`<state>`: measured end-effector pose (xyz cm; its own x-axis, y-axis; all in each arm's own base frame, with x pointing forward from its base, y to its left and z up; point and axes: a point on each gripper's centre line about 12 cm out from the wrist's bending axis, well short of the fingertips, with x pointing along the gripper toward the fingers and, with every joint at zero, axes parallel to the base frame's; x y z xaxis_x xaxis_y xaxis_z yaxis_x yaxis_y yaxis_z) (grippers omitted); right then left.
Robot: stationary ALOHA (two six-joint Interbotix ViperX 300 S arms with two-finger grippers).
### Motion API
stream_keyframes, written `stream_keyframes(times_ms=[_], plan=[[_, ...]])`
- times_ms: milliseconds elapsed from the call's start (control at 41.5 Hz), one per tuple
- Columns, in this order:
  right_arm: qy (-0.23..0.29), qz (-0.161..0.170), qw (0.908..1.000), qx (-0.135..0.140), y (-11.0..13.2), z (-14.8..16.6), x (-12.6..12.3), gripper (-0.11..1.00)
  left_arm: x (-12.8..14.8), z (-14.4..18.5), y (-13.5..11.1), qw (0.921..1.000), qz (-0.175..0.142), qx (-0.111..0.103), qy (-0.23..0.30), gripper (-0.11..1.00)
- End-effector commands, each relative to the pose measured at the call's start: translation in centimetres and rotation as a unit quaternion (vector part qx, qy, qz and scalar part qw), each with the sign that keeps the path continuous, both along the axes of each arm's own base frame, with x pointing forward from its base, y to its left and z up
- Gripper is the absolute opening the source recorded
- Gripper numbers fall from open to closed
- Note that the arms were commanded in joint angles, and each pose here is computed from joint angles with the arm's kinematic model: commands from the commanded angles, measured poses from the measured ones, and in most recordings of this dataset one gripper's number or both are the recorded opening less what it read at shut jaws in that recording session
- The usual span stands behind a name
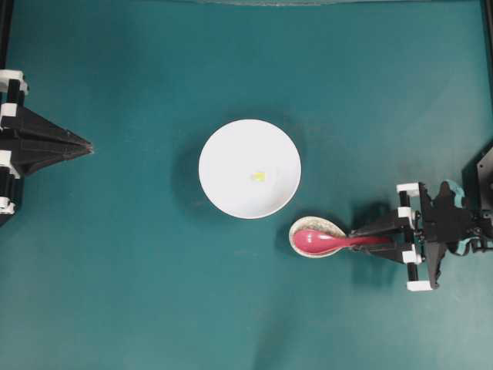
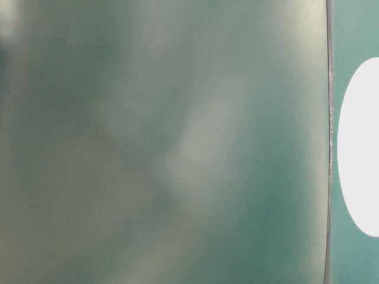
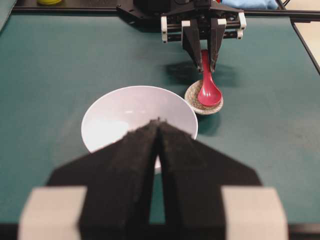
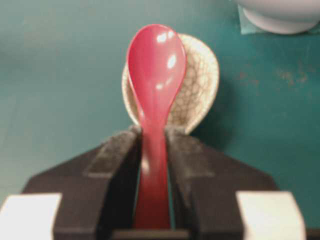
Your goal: Scoop the yellow hexagonal prism block from the bowl with a spoon using the right arm.
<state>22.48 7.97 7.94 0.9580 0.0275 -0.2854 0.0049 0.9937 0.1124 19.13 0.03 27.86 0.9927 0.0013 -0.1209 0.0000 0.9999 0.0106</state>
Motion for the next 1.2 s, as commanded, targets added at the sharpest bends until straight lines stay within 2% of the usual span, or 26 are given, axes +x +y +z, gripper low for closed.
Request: stream_keyframes(times_ms=[0, 241, 409, 746, 987, 1180], plan=[[-0.018, -0.003, 0.9998, 0.008, -0.2, 1.2, 0.0, 0.24, 0.3, 1.0, 0.0, 0.9999, 0.001, 0.001, -0.012, 0.02], [-0.016, -0.009, 0.9996, -0.019, -1.3, 3.9, 0.8, 0.24, 0.3, 1.0, 0.0, 0.9999, 0.001, 0.000, -0.014, 0.02], [0.010, -0.005, 0.9995, -0.031, -2.4, 6.7, 1.9, 0.24, 0.3, 1.0, 0.0, 1.0000, 0.001, 0.000, -0.010, 0.02], [0.072, 0.015, 0.9971, -0.021, -5.9, 14.1, 4.3, 0.24, 0.3, 0.9, 0.0, 1.0000, 0.001, 0.001, -0.009, 0.02], [0.132, 0.008, 0.9912, -0.008, -9.2, 16.6, 6.1, 0.24, 0.3, 0.8, 0.0, 1.0000, 0.000, 0.002, -0.007, 0.02], [0.183, 0.022, 0.9828, -0.010, -10.8, 18.0, 8.1, 0.24, 0.3, 0.7, 0.0, 1.0000, 0.000, 0.004, -0.005, 0.02]])
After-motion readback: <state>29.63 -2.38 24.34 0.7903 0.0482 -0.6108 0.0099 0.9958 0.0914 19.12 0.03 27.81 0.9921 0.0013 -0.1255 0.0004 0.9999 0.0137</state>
